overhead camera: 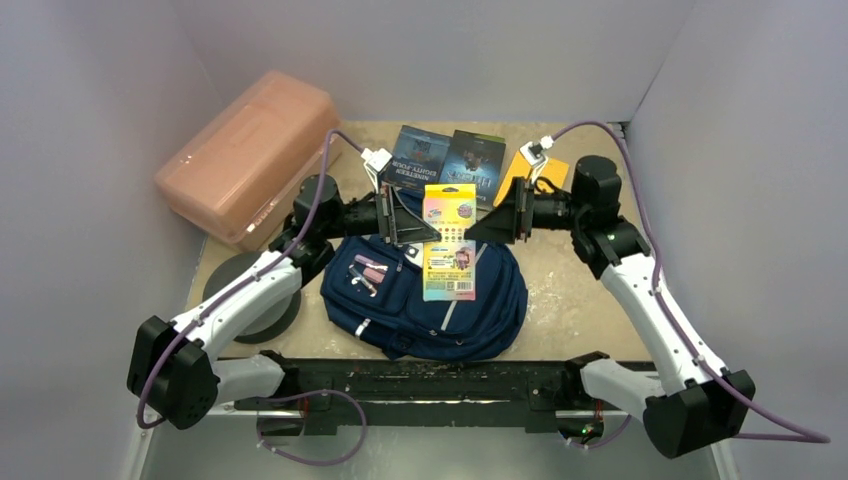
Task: Pack the student bag
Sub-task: Pick up the stationery from the center of the board.
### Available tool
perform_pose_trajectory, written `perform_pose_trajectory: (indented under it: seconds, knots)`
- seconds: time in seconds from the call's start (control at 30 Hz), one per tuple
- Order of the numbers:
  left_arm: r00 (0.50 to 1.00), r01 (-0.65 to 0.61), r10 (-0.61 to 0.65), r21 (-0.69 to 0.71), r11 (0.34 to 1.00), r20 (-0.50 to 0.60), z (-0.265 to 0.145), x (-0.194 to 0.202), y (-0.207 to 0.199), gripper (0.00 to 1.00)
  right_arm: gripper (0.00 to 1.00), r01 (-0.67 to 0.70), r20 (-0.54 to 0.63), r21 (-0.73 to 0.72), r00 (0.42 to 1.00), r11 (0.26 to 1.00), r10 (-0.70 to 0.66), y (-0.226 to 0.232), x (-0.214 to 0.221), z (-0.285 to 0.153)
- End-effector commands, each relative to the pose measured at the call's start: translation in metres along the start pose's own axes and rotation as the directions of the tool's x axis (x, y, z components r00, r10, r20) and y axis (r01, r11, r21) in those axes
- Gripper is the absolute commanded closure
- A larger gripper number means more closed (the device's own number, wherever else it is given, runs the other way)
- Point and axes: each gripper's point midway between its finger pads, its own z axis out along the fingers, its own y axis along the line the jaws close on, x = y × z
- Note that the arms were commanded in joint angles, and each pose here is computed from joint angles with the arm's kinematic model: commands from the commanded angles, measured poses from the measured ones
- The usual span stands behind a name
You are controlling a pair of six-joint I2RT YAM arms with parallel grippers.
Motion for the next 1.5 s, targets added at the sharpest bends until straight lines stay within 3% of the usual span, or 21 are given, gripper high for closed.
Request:
perform_pose_trajectory:
  seconds: [0.0, 0.13, 0.23, 0.43, 0.5, 0.57, 0.67, 0.73, 0.77, 0.87, 0.93, 1.0, 1.1, 1.2, 1.33, 1.47]
  knots:
    - [0.998, -0.056, 0.055, 0.115, 0.992, 0.011, -0.004, -0.015, -0.043, 0.89, 0.06, 0.072, -0.072, -0.129, 0.994, 0.989, -0.082, 0.025, 0.032, 0.000]
    - [0.999, -0.046, 0.044, 0.124, 0.991, 0.013, -0.002, -0.016, -0.043, 0.88, 0.20, 0.049, -0.066, -0.161, 0.996, 0.986, -0.060, 0.031, 0.043, -0.003]
    - [1.000, -0.019, 0.017, 0.149, 0.989, 0.012, 0.001, -0.018, -0.045, 0.87, 0.45, 0.033, -0.061, -0.193, 0.997, 0.981, -0.045, 0.032, 0.048, -0.004]
    - [1.000, -0.006, 0.006, 0.156, 0.988, 0.002, 0.011, -0.016, -0.045, 0.84, 0.64, 0.020, -0.019, -0.235, 1.000, 0.972, -0.025, 0.043, 0.045, -0.005]
    - [1.000, -0.012, 0.012, 0.138, 0.990, 0.000, 0.014, -0.015, -0.042, 0.82, 0.79, 0.020, -0.014, -0.235, 1.000, 0.972, -0.024, 0.043, 0.045, -0.006]
    - [1.000, -0.010, 0.009, 0.076, 0.997, 0.006, 0.013, -0.014, -0.031, 0.72, 0.98, 0.005, -0.024, -0.195, 1.000, 0.981, -0.010, 0.035, 0.047, -0.004]
    - [0.999, 0.027, -0.021, -0.190, 0.981, 0.035, 0.000, -0.008, 0.012, 0.46, 1.00, -0.073, -0.014, 0.020, 0.997, 0.997, 0.073, -0.005, 0.049, 0.001]
    - [0.998, 0.054, -0.032, -0.415, 0.908, 0.060, -0.018, -0.005, 0.046, 0.25, 1.00, -0.087, 0.029, 0.262, 0.996, 0.961, 0.083, -0.044, 0.046, -0.007]
    - [0.997, 0.066, -0.031, -0.516, 0.854, 0.076, -0.030, -0.004, 0.062, 0.13, 1.00, -0.082, 0.060, 0.389, 0.996, 0.917, 0.064, -0.062, 0.041, -0.015]
    - [0.996, 0.076, -0.020, -0.691, 0.719, 0.088, -0.057, 0.005, 0.090, 0.02, 1.00, -0.125, 0.152, 0.707, 0.988, 0.696, 0.024, -0.114, 0.037, -0.058]
    - [0.997, 0.034, 0.027, -0.732, 0.681, 0.072, -0.059, 0.010, 0.091, 0.00, 1.00, -0.155, 0.207, 0.828, 0.978, 0.538, -0.038, -0.129, 0.032, -0.092]
    - [0.996, -0.034, 0.087, -0.753, 0.657, 0.031, -0.048, 0.018, 0.085, 0.00, 1.00, -0.180, 0.247, 0.884, 0.963, 0.432, -0.105, -0.131, 0.028, -0.120]
    - [0.988, -0.140, 0.140, -0.744, 0.653, -0.062, -0.012, 0.040, 0.072, 0.00, 1.00, -0.217, 0.279, 0.921, 0.947, 0.323, -0.160, -0.130, 0.031, -0.150]
    - [0.964, -0.266, 0.170, -0.753, 0.602, -0.205, 0.025, 0.063, 0.073, 0.00, 1.00, -0.254, 0.301, 0.934, 0.939, 0.253, -0.167, -0.129, 0.040, -0.169]
    - [0.901, -0.433, 0.189, -0.774, 0.462, -0.391, 0.062, 0.089, 0.095, 0.05, 1.00, -0.314, 0.362, 0.919, 0.911, 0.237, -0.199, -0.115, 0.050, -0.188]
    - [0.852, -0.523, 0.204, -0.763, 0.381, -0.482, 0.082, 0.101, 0.112, 0.09, 1.00, -0.335, 0.415, 0.887, 0.880, 0.317, -0.232, -0.098, 0.054, -0.191]
